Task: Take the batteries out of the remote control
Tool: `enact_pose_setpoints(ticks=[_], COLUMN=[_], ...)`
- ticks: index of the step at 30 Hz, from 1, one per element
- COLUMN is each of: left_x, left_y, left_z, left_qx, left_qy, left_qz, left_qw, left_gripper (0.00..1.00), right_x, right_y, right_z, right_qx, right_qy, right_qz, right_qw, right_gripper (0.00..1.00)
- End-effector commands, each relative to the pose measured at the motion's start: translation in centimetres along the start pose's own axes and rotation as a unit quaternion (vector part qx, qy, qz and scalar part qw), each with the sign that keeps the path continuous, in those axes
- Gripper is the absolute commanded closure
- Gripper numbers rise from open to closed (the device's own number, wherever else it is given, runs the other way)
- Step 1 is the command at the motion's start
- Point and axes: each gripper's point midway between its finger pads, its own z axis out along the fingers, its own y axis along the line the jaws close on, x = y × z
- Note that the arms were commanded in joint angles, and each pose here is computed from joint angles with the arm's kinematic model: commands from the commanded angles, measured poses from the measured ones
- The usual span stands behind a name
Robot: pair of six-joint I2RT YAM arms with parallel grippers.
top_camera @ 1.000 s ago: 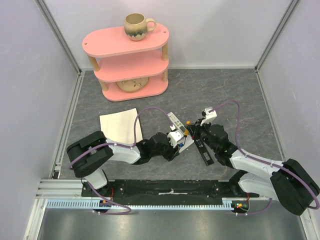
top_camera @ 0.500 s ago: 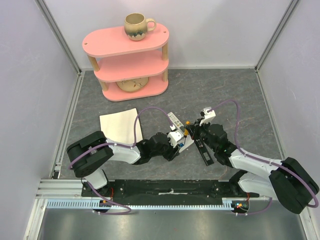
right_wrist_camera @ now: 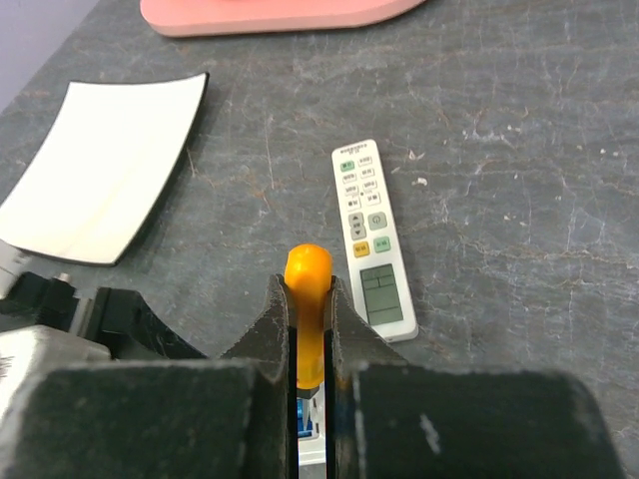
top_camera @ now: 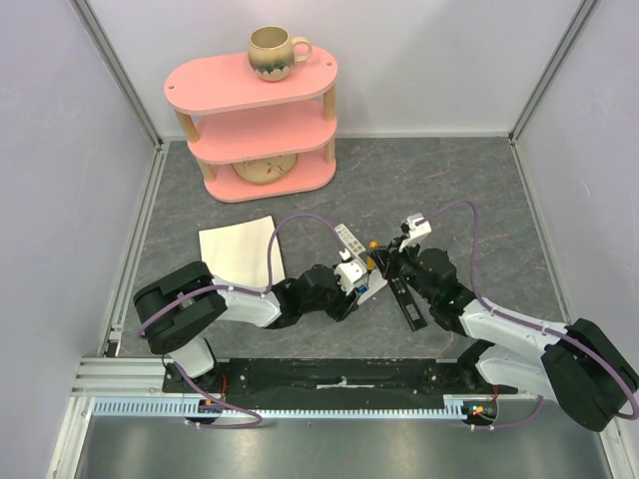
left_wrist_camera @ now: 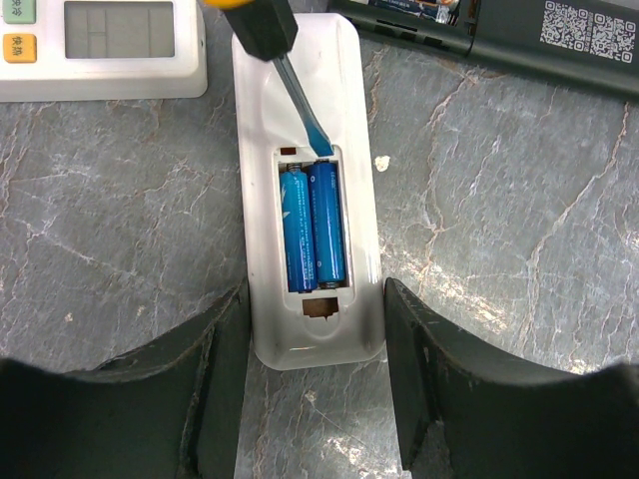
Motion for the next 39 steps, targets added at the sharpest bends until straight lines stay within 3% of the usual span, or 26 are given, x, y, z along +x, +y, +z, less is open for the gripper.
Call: enact_pose_setpoints(ticks=[1, 14, 30, 39], left_x=[5.3, 5.3, 5.1, 4.8], left_y=[1.0, 0.9, 1.0, 0.9], left_z=[-0.3, -0.2, -0.1, -0.3], left_qx=[-0.028, -0.026, -0.027, -0.026], left_qy=[0.088, 0.089, 0.088, 0.082], left_qz=[-0.016, -0.016, -0.015, -0.015], left_qw=[0.996, 0.996, 0.996, 0.996], left_gripper=[0.91, 0.91, 0.91, 0.92], right_x=[-0.1, 0.5, 3.3, 5.4], right_y=[0.3, -1.6, -0.9, -1.2], right_z=[0.8, 0.8, -0.3, -0.1], right_qx=[-0.009, 0.039, 0.076, 0.103], right_qy=[-0.004, 0.033, 0.08, 0.104], right_qz=[-0.009, -0.058, -0.127, -0.1], right_qw=[1.0, 0.997, 0.986, 0.984], right_gripper=[1.0, 1.0, 1.0, 1.0])
